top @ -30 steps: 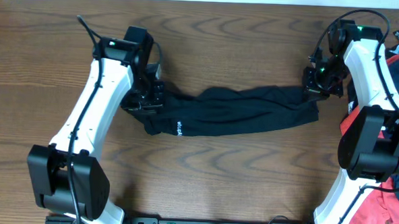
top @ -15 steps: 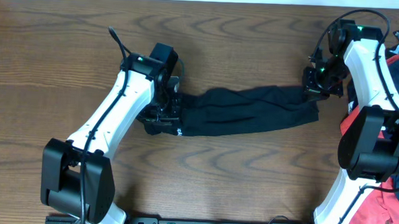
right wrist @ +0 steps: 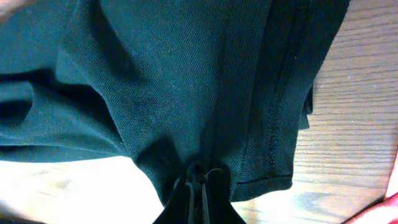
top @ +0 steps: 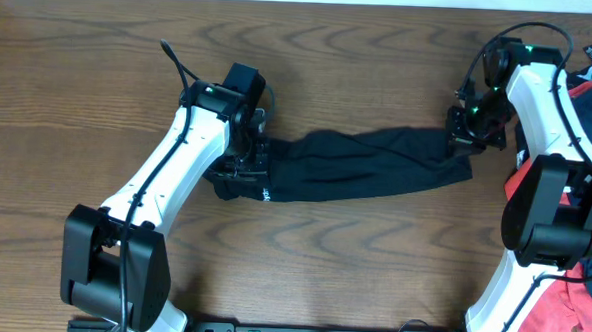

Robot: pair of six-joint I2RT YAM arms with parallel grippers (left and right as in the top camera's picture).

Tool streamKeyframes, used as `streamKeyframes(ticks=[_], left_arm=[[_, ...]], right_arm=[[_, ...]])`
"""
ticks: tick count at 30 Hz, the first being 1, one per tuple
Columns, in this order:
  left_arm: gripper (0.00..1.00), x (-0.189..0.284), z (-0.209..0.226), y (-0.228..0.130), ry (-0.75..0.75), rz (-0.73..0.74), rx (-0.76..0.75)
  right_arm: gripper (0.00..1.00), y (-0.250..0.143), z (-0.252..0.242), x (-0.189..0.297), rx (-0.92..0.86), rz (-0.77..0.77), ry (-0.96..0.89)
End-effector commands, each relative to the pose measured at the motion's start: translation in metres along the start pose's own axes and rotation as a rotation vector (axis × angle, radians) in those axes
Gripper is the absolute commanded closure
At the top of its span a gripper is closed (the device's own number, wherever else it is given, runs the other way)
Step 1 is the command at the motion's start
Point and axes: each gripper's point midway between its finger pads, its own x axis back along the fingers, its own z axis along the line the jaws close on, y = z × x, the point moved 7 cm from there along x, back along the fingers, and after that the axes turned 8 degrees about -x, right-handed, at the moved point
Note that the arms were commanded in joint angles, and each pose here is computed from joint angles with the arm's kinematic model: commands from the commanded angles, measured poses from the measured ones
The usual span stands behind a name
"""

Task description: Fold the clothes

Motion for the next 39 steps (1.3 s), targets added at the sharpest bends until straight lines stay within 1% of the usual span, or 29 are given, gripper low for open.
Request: streamKeyframes(ticks=[1, 8, 20, 21, 22, 23, 24, 25, 26, 27, 29, 33, 35, 38, 39], left_arm=[[0.94, 0.001, 0.007, 0.0, 0.064, -0.012, 0.013], [0.94, -0.001, 0.008, 0.0, 0.07, -0.006, 0.014], [0.93, -0.021, 0.012, -0.01, 0.074, 0.026, 0.036], [0.78, -0.021, 0.012, -0.008, 0.074, 0.017, 0.035], [0.63, -0.021, 0.012, -0.005, 0.071, 0.001, 0.033], [0.55, -0.021, 0.011, -0.002, 0.068, -0.017, 0.031], [0.54, -0.021, 0.012, 0.002, 0.064, -0.038, 0.032], [0.49, -0.021, 0.012, 0.005, 0.061, -0.055, 0.032], [0.39, -0.021, 0.011, 0.008, 0.058, -0.07, 0.03], [0.33, -0.02, 0.011, 0.01, 0.056, -0.085, 0.03], [0.33, -0.02, 0.012, 0.015, 0.051, -0.11, 0.031], [0.33, -0.019, 0.016, 0.02, 0.048, -0.134, 0.042], [0.35, -0.018, 0.018, 0.02, 0.047, -0.135, 0.049], [0.44, -0.017, 0.018, 0.022, 0.043, -0.144, 0.052], [0.45, -0.016, 0.018, 0.023, 0.039, -0.149, 0.051]], right_arm=[[0.99, 0.0, 0.0, 0.0, -0.012, 0.001, 0.008], [0.99, -0.001, 0.0, 0.0, -0.02, 0.002, 0.009], [0.99, -0.002, -0.002, -0.007, -0.033, 0.014, 0.006], [0.98, -0.001, -0.002, -0.007, -0.032, 0.008, 0.007], [0.92, 0.0, -0.001, -0.007, -0.031, 0.004, 0.008], [0.87, 0.001, -0.001, -0.007, -0.03, -0.003, 0.01], [0.71, 0.002, -0.001, -0.007, -0.029, -0.009, 0.011], [0.52, 0.002, -0.001, -0.007, -0.028, -0.01, 0.014], [0.39, 0.003, 0.0, -0.007, -0.027, -0.015, 0.02], [0.35, 0.003, 0.001, -0.006, -0.026, -0.016, 0.026], [0.33, 0.005, 0.002, -0.005, -0.023, -0.027, 0.034], [0.35, 0.01, 0.004, 0.003, -0.018, -0.056, 0.041], [0.37, 0.013, 0.008, 0.013, -0.011, -0.083, 0.053], [0.35, 0.019, 0.016, 0.034, 0.007, -0.133, 0.089], [0.33, 0.02, 0.019, 0.042, 0.012, -0.149, 0.106]])
